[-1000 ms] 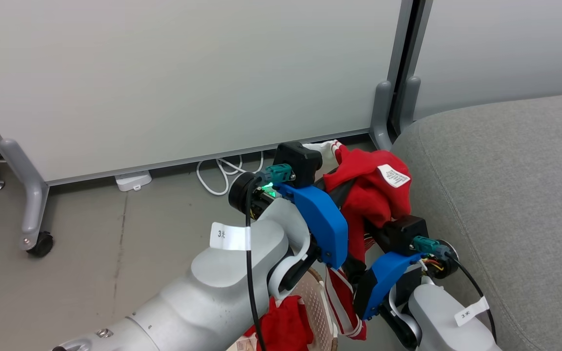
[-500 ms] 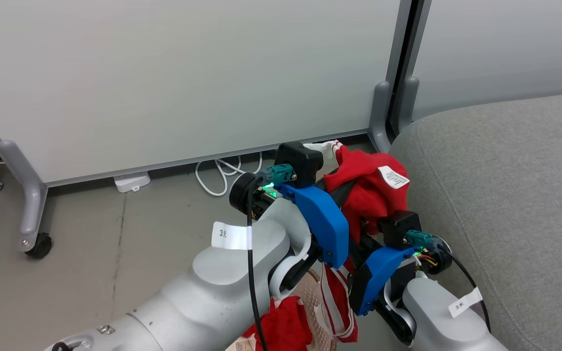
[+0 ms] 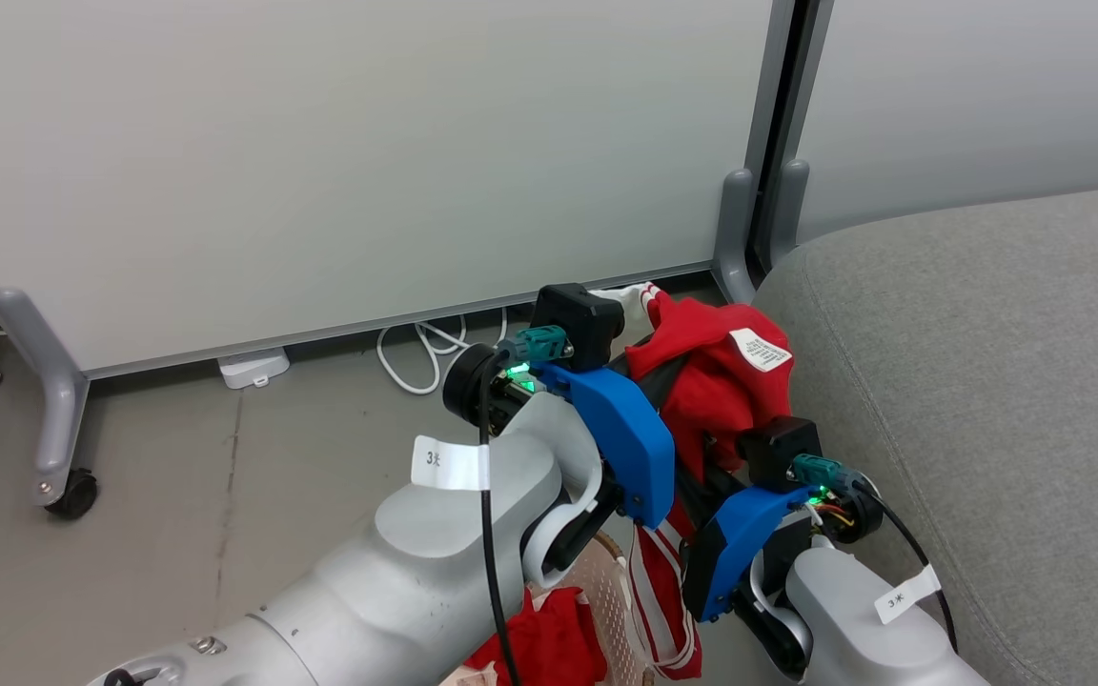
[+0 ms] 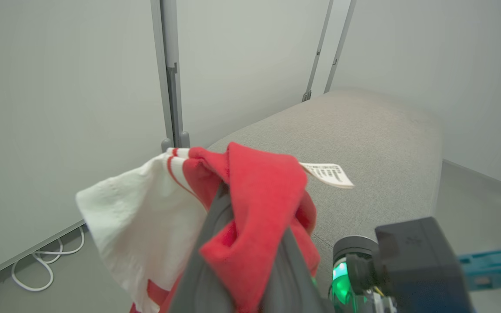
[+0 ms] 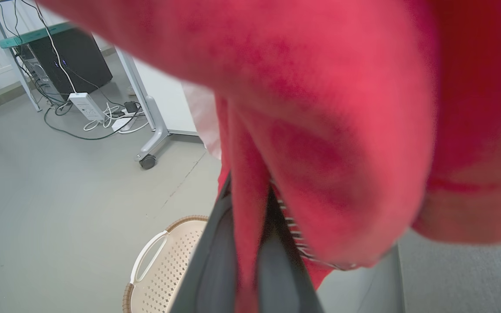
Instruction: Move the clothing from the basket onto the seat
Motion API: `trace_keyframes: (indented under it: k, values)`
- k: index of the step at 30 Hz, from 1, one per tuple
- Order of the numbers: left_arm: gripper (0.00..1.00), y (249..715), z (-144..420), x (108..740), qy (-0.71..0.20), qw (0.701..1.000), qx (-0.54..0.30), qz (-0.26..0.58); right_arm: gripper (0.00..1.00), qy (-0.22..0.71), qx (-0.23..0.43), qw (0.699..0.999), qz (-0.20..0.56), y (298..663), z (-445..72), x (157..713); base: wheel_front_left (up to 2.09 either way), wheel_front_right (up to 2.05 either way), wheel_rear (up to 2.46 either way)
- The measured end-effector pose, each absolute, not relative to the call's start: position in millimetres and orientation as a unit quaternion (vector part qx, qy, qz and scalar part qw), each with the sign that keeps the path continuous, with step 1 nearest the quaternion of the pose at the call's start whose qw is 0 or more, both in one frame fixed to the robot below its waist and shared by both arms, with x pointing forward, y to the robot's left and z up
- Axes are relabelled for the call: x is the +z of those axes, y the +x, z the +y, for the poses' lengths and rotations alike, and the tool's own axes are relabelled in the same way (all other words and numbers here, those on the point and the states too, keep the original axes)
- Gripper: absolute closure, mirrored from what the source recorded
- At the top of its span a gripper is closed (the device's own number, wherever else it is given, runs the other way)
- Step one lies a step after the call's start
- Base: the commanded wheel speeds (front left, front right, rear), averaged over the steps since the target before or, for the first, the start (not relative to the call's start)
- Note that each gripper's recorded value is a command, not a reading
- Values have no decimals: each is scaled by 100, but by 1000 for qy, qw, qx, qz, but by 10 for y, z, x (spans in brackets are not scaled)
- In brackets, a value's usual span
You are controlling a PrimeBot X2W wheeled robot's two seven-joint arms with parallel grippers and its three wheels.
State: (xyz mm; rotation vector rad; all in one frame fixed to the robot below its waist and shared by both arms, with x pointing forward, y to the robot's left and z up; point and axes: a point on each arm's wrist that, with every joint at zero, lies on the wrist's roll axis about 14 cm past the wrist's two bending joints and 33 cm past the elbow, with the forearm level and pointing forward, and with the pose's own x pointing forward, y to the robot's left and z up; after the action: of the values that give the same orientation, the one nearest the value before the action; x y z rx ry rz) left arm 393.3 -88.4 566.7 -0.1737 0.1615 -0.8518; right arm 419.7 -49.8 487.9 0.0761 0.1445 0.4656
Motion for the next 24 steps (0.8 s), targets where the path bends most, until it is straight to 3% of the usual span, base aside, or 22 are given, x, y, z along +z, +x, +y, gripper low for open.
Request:
trace_keyframes:
  k: [7,8,9,10,24]
  values:
    - [100,3919,-889,5663,-82,904,-412,79,100,40,227,971,68,4175,-522,4898,0,0,0]
    - [83,3919,-889,5662,-83,904,-412,79,100,40,226,971,68,4170,-525,4895,0,0,0]
    - [36,3918,-891,5664,-83,904,-412,78,100,41,226,971,67,4170,-528,4899,0,0,0]
    - [1,3919,-893,5667,-84,904,-412,77,100,41,226,971,67,4171,-531,4903,0,0,0]
    - [0,3938,-880,5662,-88,905,-409,72,100,44,220,973,64,4188,-566,4918,0,0,0]
